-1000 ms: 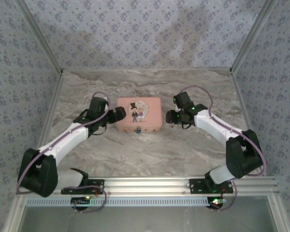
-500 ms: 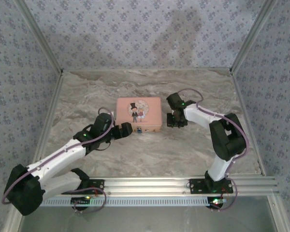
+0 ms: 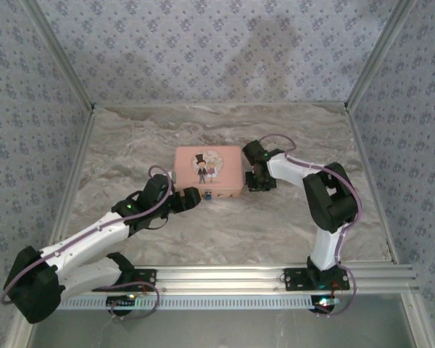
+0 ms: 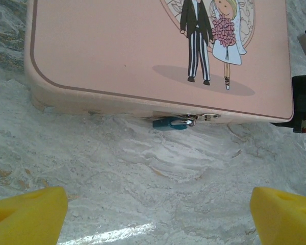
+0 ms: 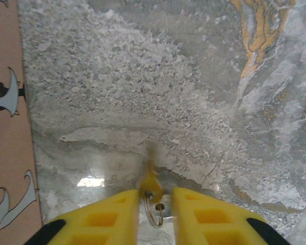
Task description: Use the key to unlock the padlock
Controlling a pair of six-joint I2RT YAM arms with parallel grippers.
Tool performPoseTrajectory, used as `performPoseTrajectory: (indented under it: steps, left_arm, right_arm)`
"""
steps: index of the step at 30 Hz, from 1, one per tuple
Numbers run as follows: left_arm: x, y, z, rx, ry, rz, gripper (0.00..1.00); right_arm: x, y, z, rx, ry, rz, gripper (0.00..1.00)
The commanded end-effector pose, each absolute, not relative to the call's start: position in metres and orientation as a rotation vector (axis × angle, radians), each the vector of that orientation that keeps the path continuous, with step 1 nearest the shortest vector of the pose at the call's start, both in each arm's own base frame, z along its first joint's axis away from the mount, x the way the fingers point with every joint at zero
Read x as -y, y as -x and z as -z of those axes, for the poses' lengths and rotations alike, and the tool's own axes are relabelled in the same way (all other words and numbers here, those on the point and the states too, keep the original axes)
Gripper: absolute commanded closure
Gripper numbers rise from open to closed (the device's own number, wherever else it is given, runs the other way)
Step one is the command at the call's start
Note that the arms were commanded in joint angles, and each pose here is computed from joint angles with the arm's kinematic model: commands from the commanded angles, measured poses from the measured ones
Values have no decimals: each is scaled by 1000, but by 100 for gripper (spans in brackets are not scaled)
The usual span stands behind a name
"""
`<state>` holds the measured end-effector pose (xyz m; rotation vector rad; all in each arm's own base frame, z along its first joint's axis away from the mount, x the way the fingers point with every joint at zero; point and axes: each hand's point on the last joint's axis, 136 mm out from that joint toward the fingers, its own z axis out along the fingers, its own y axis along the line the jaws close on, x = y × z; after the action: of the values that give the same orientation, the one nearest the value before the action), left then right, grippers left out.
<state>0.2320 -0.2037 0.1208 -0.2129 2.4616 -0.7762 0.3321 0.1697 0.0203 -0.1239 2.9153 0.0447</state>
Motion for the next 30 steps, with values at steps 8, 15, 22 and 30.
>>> performPoseTrajectory:
  steps: [8,15,22,30]
  left_arm:
    - [199,-230,-112,-2456,251,765,8]
    - [198,-230,-113,-2452,253,761,8]
    - [203,-235,-126,-2418,230,788,8]
    - [223,-247,-180,-2314,116,877,8]
  right_arm:
    - [-163,-310,12,-3027,163,66,97]
    - [-169,-319,-25,-2914,184,-28,100]
    - [-173,-332,-91,-2693,166,-205,100]
    - [-166,-326,-173,-2443,186,-319,100]
